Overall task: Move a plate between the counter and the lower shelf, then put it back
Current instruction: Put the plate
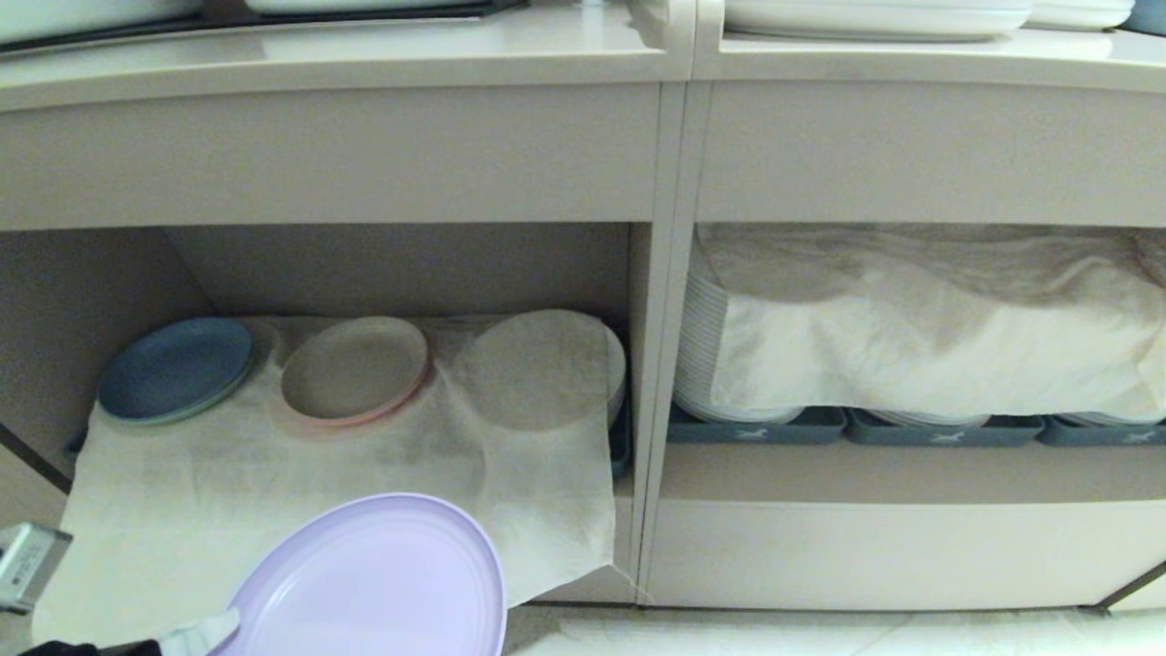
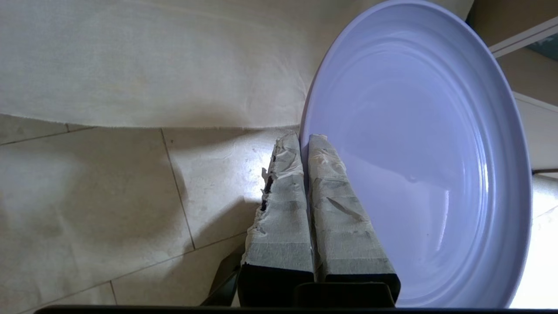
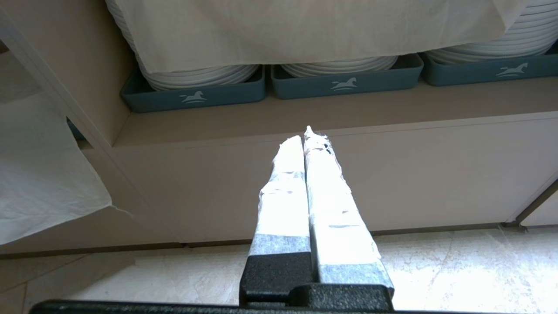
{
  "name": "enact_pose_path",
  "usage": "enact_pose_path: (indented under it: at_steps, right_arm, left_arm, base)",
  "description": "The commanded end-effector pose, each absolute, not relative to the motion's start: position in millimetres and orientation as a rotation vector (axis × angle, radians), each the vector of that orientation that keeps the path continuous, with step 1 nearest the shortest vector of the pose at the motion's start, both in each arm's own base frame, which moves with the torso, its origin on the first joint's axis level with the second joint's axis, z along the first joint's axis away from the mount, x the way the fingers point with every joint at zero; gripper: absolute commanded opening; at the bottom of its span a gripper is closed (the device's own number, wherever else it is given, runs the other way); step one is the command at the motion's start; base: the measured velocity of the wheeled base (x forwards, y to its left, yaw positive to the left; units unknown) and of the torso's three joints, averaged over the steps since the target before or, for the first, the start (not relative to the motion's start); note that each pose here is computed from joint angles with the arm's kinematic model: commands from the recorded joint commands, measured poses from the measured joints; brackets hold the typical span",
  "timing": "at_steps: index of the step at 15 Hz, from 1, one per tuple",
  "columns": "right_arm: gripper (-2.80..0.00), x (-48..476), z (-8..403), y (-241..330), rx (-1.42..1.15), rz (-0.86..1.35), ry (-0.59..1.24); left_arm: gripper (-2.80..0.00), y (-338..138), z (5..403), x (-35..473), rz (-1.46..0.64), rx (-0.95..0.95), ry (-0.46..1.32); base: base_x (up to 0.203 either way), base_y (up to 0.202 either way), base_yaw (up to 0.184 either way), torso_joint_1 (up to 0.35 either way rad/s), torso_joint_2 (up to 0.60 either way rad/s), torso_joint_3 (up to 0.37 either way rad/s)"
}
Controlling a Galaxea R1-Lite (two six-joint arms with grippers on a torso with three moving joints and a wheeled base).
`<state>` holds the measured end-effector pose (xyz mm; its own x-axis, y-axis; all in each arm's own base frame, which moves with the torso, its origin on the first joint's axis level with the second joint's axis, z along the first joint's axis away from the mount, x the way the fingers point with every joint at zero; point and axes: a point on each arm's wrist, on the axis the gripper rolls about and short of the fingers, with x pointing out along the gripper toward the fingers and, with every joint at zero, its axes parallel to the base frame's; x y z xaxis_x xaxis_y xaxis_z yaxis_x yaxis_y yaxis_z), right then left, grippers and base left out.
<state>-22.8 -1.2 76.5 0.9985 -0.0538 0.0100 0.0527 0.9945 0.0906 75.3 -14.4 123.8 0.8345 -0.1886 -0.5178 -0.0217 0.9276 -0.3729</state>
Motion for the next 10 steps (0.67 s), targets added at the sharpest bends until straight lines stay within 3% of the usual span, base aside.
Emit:
enact_pose_path:
  at_steps: [1, 10]
  right_arm:
    - [-2.80, -22.8, 76.6, -1.2, 0.091, -0.055, -0.013]
    - [-2.80, -22.8, 76.6, -1.3, 0.091, -0.053, -0.013]
  left_arm:
    - [-2.80, -15.2, 125.1, 79.4, -0.088, -0.379, 0.591]
    - [-2.80, -16.6, 125.1, 84.5, -0.103, -0.384, 0.616]
  base:
    - [0.000, 0.000, 0.000, 0.000, 0.00, 0.000]
    - [0.000, 0.000, 0.000, 0.000, 0.00, 0.000]
